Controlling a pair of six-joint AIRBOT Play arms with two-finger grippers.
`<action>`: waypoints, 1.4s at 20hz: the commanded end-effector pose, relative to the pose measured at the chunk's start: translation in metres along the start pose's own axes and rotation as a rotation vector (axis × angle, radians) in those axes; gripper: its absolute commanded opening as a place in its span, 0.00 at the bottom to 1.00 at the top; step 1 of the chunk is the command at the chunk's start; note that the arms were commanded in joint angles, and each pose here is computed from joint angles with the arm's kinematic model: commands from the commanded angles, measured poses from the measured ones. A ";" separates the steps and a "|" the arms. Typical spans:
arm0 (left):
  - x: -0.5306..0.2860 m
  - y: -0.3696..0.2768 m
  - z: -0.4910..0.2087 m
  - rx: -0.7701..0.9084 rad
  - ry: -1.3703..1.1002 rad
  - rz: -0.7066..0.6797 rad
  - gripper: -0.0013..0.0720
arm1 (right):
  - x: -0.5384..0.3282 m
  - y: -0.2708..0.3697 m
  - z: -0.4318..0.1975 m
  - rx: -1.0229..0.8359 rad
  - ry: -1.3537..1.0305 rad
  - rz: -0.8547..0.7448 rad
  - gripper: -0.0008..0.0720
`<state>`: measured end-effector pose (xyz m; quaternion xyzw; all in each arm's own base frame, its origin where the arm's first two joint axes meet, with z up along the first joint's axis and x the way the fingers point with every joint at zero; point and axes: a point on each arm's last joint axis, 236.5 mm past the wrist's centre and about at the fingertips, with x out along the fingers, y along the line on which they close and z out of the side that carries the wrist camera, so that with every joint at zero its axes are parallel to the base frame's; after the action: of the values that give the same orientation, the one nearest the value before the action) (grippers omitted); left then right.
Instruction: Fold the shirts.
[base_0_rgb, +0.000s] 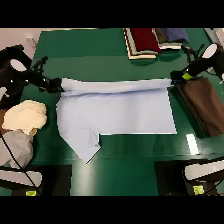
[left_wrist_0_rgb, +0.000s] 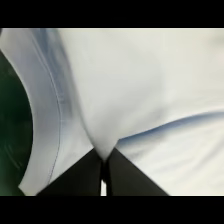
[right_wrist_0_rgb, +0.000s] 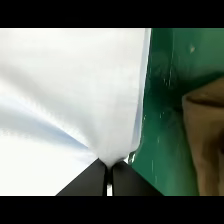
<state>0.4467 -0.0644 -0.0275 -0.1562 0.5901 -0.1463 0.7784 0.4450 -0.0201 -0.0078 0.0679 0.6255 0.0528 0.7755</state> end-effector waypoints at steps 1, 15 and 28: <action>0.018 0.010 -0.024 -0.037 0.049 0.003 0.05 | 0.020 0.004 -0.020 0.015 0.045 0.018 0.03; -0.051 0.007 -0.126 -0.046 0.090 0.119 0.70 | -0.028 -0.022 -0.153 0.212 0.120 0.134 0.66; -0.045 0.007 -0.177 -0.112 0.122 0.115 0.70 | 0.036 0.010 -0.247 0.460 0.283 0.344 0.59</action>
<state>0.2662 -0.0521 -0.0360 -0.1546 0.6521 -0.0792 0.7380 0.2084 -0.0017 -0.0842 0.3230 0.7083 0.0419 0.6263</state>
